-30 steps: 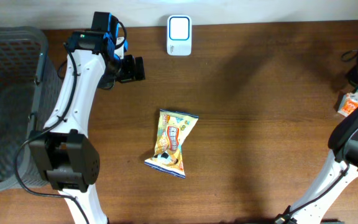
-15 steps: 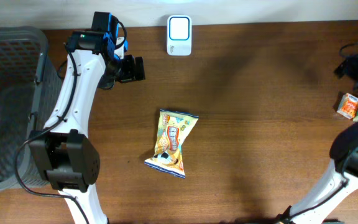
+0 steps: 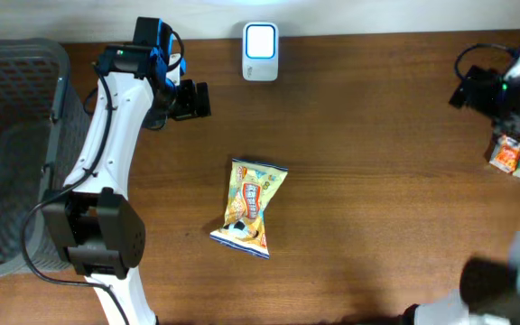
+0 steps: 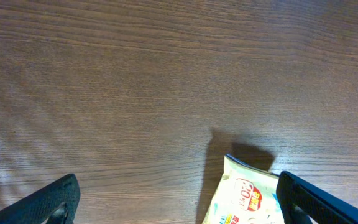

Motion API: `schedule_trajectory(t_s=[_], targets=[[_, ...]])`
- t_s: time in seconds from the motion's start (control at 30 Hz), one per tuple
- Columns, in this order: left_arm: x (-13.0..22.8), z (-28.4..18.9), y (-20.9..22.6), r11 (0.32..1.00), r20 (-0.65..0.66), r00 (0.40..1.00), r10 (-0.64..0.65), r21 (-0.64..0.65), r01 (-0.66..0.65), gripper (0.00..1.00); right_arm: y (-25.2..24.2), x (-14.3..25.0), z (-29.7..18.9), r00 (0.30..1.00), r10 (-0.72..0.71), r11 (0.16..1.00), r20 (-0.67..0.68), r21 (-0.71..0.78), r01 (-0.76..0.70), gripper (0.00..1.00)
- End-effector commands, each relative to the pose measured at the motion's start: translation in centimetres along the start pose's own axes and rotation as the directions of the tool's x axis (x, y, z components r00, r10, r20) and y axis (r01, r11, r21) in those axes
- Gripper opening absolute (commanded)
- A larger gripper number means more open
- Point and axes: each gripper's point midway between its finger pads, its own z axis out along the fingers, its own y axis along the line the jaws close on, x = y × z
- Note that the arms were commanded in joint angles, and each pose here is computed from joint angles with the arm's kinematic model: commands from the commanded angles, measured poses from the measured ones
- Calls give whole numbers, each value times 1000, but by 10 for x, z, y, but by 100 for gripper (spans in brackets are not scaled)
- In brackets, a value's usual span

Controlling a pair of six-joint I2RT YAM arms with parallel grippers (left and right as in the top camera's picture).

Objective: Scan the item barcode
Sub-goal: 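Bring the right gripper back toward the yellow snack bag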

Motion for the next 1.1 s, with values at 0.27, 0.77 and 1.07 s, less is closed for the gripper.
schedule_trajectory(t_s=[0.27, 0.77, 1.07], targets=[[0, 0, 0, 1000, -3, 1000, -2, 8, 2, 99, -23, 107, 5, 996, -61, 997, 63, -33, 64, 98], [-2, 0, 0, 1000, 3, 1000, -4, 11, 4, 99, -21, 119, 104, 956, -65, 994, -286, 68, 88, 98], [27, 2, -81, 914, -4, 935, 354, 213, -345, 99, -15, 105, 69, 991, 35, 999, -131, 18, -33, 98]])
